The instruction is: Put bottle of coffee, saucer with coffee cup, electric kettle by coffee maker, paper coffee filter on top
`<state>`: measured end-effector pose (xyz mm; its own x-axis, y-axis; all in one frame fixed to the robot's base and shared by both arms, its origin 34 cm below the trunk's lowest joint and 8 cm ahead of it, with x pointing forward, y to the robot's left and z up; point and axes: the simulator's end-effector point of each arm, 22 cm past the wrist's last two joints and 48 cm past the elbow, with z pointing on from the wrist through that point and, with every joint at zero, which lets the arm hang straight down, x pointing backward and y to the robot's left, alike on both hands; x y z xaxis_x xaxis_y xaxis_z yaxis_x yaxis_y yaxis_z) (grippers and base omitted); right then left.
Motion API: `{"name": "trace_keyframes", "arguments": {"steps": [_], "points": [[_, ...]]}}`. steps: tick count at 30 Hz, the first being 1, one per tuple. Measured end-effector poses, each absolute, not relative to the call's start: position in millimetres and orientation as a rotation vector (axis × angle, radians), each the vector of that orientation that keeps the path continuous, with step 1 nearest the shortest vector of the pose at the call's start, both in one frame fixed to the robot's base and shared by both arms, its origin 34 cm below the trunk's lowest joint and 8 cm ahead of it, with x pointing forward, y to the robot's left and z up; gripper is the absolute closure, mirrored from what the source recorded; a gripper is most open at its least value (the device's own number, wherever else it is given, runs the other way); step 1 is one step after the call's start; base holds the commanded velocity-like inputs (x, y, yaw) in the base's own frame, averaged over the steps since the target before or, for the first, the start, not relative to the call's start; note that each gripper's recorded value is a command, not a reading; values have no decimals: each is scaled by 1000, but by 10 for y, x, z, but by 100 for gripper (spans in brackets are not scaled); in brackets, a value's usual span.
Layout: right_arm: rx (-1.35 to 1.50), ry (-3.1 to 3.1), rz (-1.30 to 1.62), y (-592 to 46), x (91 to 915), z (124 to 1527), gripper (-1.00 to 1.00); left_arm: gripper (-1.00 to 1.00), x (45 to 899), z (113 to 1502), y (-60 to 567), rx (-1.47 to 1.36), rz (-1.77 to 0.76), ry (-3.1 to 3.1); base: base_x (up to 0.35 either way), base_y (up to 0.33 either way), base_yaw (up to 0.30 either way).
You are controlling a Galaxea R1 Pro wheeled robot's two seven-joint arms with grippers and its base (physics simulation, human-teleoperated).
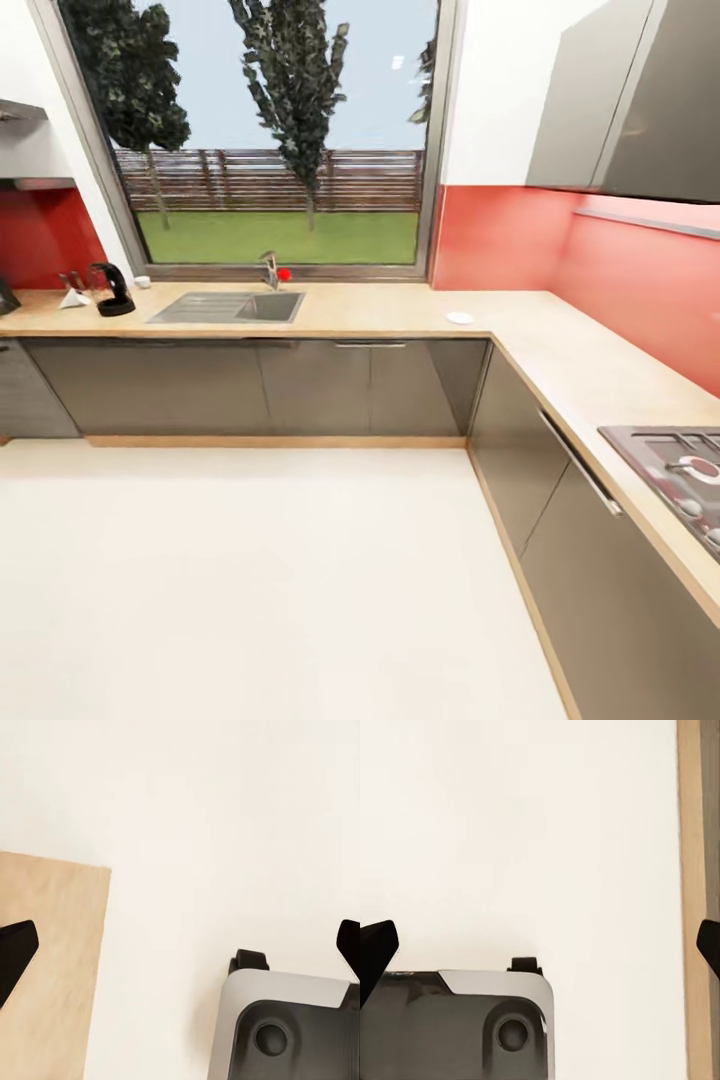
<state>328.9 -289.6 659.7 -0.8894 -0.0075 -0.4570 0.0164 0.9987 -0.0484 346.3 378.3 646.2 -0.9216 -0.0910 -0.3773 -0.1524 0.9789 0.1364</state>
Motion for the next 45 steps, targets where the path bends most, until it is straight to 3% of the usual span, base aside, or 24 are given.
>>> {"name": "trace_keyframes", "arguments": {"steps": [28, 45], "points": [[6, 2662, -69, -2894, 3304, 6607, -100, -100, 3486, 6477, 3798, -175, 232, 2742, 338, 0, 27], [6, 2662, -69, -2893, 3305, 6607, -100, -100, 3485, 6479, 3811, -176, 234, 2741, 338, 0, 250]]}}
